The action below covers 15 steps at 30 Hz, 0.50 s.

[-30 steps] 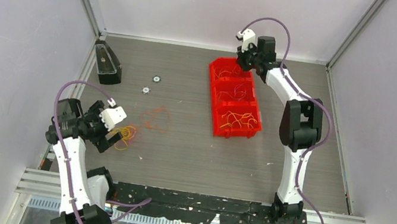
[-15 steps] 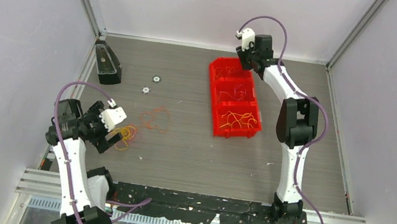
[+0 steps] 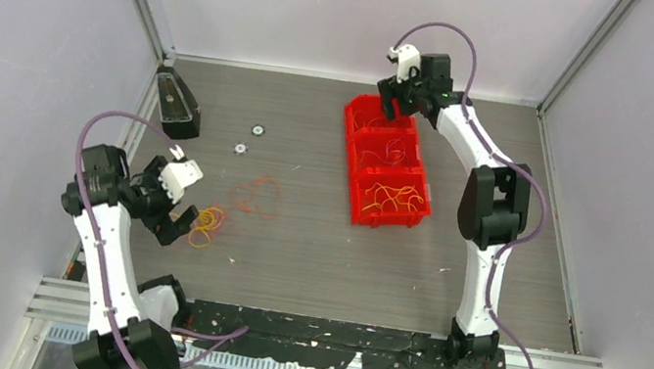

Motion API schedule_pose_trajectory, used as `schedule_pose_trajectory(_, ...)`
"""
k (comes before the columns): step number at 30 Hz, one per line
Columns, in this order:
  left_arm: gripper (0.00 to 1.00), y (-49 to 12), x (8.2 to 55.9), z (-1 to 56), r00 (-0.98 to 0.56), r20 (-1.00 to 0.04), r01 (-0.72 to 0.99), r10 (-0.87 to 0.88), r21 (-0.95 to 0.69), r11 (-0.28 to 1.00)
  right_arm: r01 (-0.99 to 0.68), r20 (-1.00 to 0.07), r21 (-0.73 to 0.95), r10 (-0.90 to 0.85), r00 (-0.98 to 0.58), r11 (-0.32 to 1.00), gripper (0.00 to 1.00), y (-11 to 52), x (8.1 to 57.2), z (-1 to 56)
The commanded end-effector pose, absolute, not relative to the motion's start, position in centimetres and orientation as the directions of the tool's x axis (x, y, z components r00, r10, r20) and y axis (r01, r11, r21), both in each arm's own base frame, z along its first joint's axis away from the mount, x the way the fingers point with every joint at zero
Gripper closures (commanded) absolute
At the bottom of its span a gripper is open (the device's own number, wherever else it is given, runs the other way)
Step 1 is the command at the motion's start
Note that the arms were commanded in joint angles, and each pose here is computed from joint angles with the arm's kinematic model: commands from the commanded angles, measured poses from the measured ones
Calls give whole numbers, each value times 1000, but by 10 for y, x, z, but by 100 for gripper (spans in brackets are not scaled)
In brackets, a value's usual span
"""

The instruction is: Untangle the cables

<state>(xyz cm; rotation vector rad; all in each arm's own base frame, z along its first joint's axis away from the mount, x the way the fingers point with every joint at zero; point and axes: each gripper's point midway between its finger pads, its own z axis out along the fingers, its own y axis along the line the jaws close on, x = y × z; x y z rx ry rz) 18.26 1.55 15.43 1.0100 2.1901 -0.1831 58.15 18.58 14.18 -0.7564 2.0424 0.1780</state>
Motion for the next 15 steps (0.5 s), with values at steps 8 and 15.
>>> schedule_pose_trajectory(8,0,7,191,118,-701,-586,613,407,-204,763,-863,-857,182,-354,-374,472,1,306,451,230)
schedule_pose_trajectory(15,0,13,207,109,-809,-513,475,286,-287,832,-949,-832,184,-474,-288,255,1,405,378,189)
